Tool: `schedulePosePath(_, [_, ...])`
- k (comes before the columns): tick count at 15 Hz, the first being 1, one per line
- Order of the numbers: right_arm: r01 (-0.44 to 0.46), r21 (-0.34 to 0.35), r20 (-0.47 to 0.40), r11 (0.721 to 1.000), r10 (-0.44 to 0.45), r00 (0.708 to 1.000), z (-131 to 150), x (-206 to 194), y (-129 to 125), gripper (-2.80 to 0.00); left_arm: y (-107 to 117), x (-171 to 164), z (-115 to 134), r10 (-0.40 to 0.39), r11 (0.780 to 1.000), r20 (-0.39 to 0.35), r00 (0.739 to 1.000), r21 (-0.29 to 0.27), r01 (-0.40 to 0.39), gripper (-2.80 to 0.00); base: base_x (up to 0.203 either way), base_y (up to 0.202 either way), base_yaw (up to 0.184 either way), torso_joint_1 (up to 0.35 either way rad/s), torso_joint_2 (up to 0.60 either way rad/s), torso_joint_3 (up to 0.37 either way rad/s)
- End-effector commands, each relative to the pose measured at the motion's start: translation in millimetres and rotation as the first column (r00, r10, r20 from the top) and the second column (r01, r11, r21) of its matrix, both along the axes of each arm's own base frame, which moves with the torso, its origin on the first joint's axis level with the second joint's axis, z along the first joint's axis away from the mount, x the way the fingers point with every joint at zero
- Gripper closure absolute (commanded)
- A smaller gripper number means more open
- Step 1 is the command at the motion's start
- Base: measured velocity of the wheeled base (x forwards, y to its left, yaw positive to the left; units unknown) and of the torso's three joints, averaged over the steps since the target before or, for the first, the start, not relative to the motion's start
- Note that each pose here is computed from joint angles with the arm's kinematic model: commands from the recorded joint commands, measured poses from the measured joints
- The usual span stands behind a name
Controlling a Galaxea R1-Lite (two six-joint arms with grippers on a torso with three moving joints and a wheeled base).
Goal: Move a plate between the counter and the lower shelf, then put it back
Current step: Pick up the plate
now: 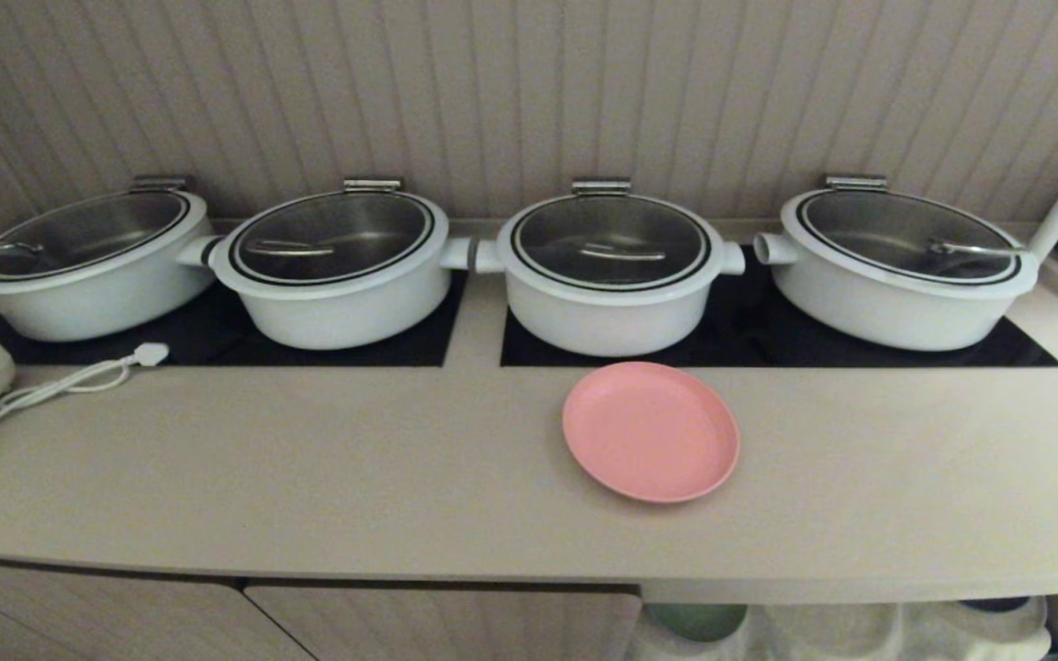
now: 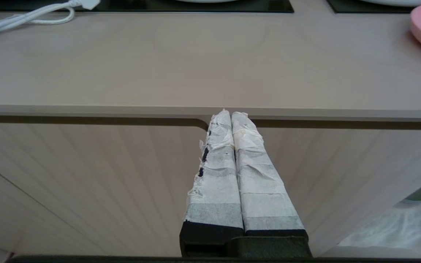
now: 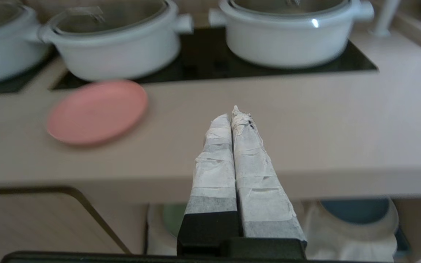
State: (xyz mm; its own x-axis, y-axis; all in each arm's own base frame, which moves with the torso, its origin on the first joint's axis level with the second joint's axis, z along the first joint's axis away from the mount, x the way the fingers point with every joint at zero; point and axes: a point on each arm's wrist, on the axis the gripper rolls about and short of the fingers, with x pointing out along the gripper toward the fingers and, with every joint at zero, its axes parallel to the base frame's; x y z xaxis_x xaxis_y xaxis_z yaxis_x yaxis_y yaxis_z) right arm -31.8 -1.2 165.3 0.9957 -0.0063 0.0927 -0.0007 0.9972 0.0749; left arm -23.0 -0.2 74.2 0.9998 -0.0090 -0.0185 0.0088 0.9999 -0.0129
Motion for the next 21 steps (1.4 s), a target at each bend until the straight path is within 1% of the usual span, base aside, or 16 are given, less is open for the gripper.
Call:
schedulePosePath(1, [-0.027,-0.003,-0.096,1.0,0.026,0.995,39,27,0,0.0,0,0,0,0.0,1.0,0.0,1.0,0.0,0.0,0.0,0.0,0.0,0.0,0.0,0.0,0.0])
schedulePosePath(2, [-0.037,-0.006,-0.135,0.999,0.036,0.99,52,39,1,0.0,0,0,0,0.0,1.0,0.0,1.0,-0.001,0.0,0.0,0.0,0.0,0.0,0.0,0.0,0.0])
schedulePosePath(4, [-0.058,-0.011,-0.242,0.998,0.054,0.969,72,69,3,0.0,0,0,0,0.0,1.0,0.0,1.0,-0.001,0.0,0.0,0.0,0.0,0.0,0.0,0.0,0.0])
schedulePosePath(6, [-0.086,-0.014,-0.358,0.996,0.076,0.931,81,103,7,0.0,0,0,0,0.0,1.0,0.0,1.0,-0.001,0.0,0.0,0.0,0.0,0.0,0.0,0.0,0.0])
schedulePosePath(8, [-0.151,0.004,-0.45,0.988,0.137,0.882,88,132,12,0.0,0,0,0,0.0,1.0,0.0,1.0,-0.001,0.0,0.0,0.0,0.0,0.0,0.0,0.0,0.0])
schedulePosePath(9, [-0.196,0.021,-0.503,0.98,0.18,0.845,90,144,15,0.0,0,0,0,0.0,1.0,0.0,1.0,0.0,0.0,0.0,0.0,0.0,0.0,0.0,0.0,0.0])
schedulePosePath(10, [-0.247,0.043,-0.558,0.968,0.228,0.798,91,154,19,0.0,0,0,0,0.0,1.0,0.0,1.0,-0.001,0.0,0.0,0.0,0.0,0.0,0.0,0.0,0.0])
schedulePosePath(11, [-0.303,0.072,-0.592,0.95,0.285,0.754,95,163,24,0.0,0,0,0,0.0,1.0,0.0,1.0,-0.001,0.0,0.0,0.0,0.0,0.0,0.0,0.0,0.0])
schedulePosePath(13, [-0.372,0.121,-0.625,0.92,0.361,0.692,105,185,32,0.0,0,0,0,0.0,1.0,0.0,1.0,-0.001,0.0,0.0,0.0,0.0,0.0,0.0,0.0,0.0])
schedulePosePath(14, [-0.4,0.147,-0.649,0.905,0.393,0.651,107,197,37,0.0,0,0,0,0.0,1.0,0.0,1.0,-0.001,0.0,0.0,0.0,0.0,0.0,0.0,0.0,0.0])
schedulePosePath(16, [-0.487,0.196,-0.71,0.851,0.466,0.527,101,210,56,0.0,0,0,0,0.0,1.0,0.0,1.0,-0.001,0.0,0.0,0.0,0.0,0.0,0.0,0.0,0.0])
schedulePosePath(17, [-0.517,0.209,-0.739,0.83,0.481,0.472,96,214,66,0.0,0,0,0,0.0,1.0,0.0,1.0,-0.001,0.0,0.0,0.0,0.0,0.0,0.0,0.0,0.0])
schedulePosePath(18, [-0.528,0.219,-0.767,0.82,0.479,0.426,92,217,73,0.0,0,0,0,0.0,1.0,0.0,1.0,-0.001,0.0,0.0,0.0,0.0,0.0,0.0,0.0,0.0])
schedulePosePath(19, [-0.517,0.213,-0.801,0.829,0.451,0.393,90,221,77,0.0,0,0,0,0.0,1.0,0.0,1.0,0.0,0.0,0.0,0.0,0.0,0.0,0.0,0.0,0.0])
schedulePosePath(20, [-0.494,0.196,-0.834,0.847,0.409,0.371,87,226,79,0.0,0,0,0,0.0,1.0,0.0,1.0,0.0,0.0,0.0,0.0,0.0,0.0,0.0,0.0,0.0])
schedulePosePath(21, [-0.467,0.181,-0.867,0.866,0.365,0.34,84,234,82,0.0,0,0,0,0.0,1.0,0.0,1.0,0.0,0.0,0.0,0.0,0.0,0.0,0.0,0.0,0.0])
